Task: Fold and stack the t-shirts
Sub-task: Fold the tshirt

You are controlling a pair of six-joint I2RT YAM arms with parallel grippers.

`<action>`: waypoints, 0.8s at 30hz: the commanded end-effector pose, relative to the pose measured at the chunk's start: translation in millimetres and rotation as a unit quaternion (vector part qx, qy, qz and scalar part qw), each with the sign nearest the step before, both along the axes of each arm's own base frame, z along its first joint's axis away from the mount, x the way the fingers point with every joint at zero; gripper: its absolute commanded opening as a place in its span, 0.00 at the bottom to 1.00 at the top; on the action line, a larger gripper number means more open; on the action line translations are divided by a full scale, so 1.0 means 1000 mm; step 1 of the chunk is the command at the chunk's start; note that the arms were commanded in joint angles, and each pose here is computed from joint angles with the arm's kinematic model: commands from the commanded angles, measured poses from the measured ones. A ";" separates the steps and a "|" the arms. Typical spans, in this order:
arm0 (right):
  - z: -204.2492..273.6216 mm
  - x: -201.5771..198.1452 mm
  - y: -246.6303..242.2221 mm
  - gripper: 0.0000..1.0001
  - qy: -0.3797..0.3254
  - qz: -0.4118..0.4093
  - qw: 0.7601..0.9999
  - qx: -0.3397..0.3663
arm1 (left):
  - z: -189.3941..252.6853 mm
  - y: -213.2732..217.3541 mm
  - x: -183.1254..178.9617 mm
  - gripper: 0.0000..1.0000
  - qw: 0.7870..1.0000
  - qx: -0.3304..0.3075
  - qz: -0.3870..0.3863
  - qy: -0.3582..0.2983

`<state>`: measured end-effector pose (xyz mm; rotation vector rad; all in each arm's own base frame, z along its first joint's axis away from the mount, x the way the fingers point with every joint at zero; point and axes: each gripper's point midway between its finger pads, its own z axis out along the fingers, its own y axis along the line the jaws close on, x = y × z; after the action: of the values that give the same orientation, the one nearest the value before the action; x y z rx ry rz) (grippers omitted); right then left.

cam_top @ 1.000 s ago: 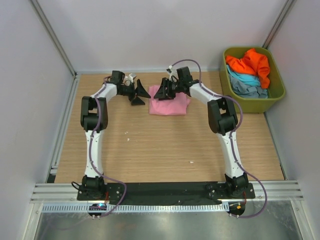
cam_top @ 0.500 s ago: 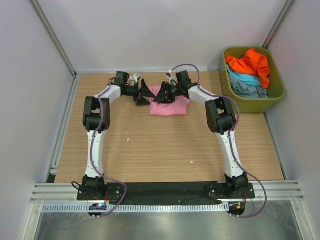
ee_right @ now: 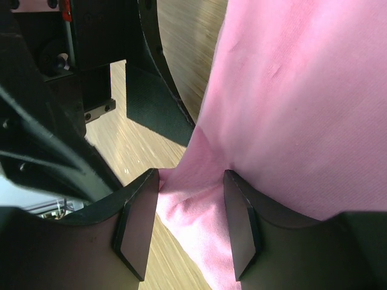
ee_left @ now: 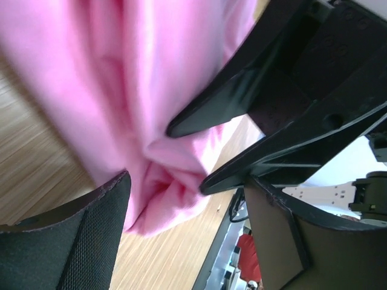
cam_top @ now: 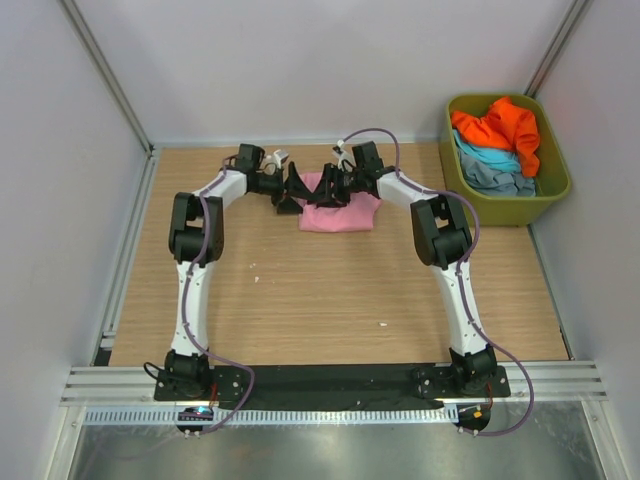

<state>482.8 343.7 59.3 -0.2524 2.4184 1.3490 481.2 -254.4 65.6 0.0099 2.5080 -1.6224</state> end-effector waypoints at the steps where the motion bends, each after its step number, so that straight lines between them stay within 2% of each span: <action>1: 0.039 -0.002 0.008 0.53 -0.035 0.015 0.999 0.026 | 0.024 0.027 0.008 0.76 0.998 0.038 0.011 -0.048; 6: 0.037 -0.001 0.006 0.53 -0.033 0.014 0.999 0.025 | 0.010 0.046 0.010 0.77 0.997 0.066 0.022 -0.044; 16: 0.034 -0.001 0.004 0.53 -0.035 0.013 0.999 0.019 | -0.011 0.018 0.007 0.78 0.998 0.059 0.000 -0.031; 24: 0.031 -0.001 0.003 0.53 -0.034 0.013 0.999 0.015 | -0.022 0.013 0.008 0.78 0.998 0.057 0.001 -0.021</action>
<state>483.5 341.2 59.2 -0.2592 2.4126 1.3536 483.0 -239.1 52.6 0.0479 2.5694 -1.4819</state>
